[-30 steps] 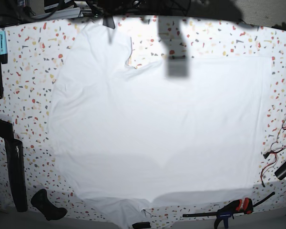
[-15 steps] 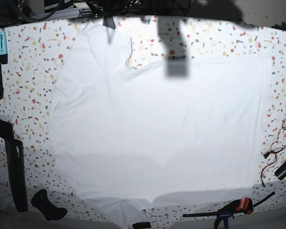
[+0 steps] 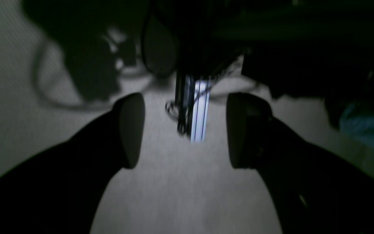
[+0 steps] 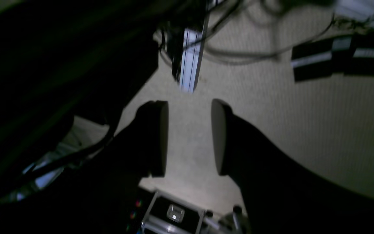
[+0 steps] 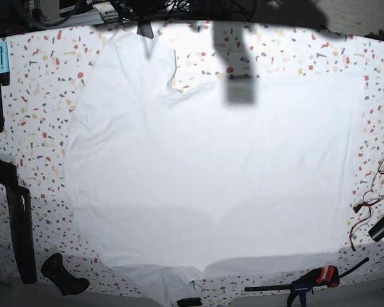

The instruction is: Fold the T-shirt properly

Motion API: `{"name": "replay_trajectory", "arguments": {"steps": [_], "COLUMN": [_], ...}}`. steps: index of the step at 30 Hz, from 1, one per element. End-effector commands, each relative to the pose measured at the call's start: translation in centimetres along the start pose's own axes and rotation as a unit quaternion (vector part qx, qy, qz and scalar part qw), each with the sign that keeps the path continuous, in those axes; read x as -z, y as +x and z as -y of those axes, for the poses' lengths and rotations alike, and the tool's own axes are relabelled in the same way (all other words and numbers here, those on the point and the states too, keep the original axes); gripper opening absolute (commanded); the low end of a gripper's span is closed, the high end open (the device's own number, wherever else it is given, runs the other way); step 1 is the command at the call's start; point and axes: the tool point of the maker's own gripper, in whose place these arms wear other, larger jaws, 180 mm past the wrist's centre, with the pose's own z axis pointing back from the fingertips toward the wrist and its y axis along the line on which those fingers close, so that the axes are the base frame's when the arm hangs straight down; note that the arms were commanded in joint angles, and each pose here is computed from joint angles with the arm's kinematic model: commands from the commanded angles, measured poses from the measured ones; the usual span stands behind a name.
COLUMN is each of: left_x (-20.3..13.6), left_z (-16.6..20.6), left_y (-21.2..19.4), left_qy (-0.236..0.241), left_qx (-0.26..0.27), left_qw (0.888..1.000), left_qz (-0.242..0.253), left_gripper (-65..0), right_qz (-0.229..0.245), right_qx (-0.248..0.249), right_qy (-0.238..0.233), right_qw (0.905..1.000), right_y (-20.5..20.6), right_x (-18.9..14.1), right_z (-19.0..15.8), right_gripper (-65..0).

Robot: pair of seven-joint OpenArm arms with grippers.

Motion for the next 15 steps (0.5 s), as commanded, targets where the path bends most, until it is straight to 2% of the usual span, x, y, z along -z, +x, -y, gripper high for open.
{"name": "replay_trajectory", "arguments": {"steps": [1,4,6,8,11,15], "left_x": [-0.9,-2.2,-3.1,-3.5,-3.4,-2.8], "left_z": [-0.3,-0.2,-0.3,-0.3,0.1,0.2], "left_y": [0.1,1.2,1.1,0.3,-0.9,-2.3], "left_qy": [0.001,-0.004,-0.001,-0.003,-0.019,-0.023], "left_qx": [-0.005,-0.013,-0.015,-0.009,0.029,0.042], "left_qw": [1.0,0.996,0.994,0.995,0.998,0.999], "left_qz": [0.023,0.086,0.106,0.095,0.057,0.007], "left_gripper": [-26.7,-26.7,-26.7,-26.7,-26.7,-26.8], "right_qz": [0.076,0.076,0.073,0.065,0.049,0.064], "right_qx": [0.011,0.01,0.008,-0.002,-0.026,-0.05], "right_qy": [-0.052,-0.055,-0.056,-0.061,-0.071,-0.079], "right_qw": [0.9957,0.9955,0.9957,0.9961,0.9959,0.9936], "right_y": [6.9,6.8,6.6,6.1,5.0,3.9], "right_x": [-4.6,-4.7,-4.7,-4.5,-4.2,-3.8], "right_z": [7.3,7.7,7.6,7.7,7.8,7.9], "right_gripper": [-42.5,-42.5,-42.5,-42.5,-42.5,-42.5]}}
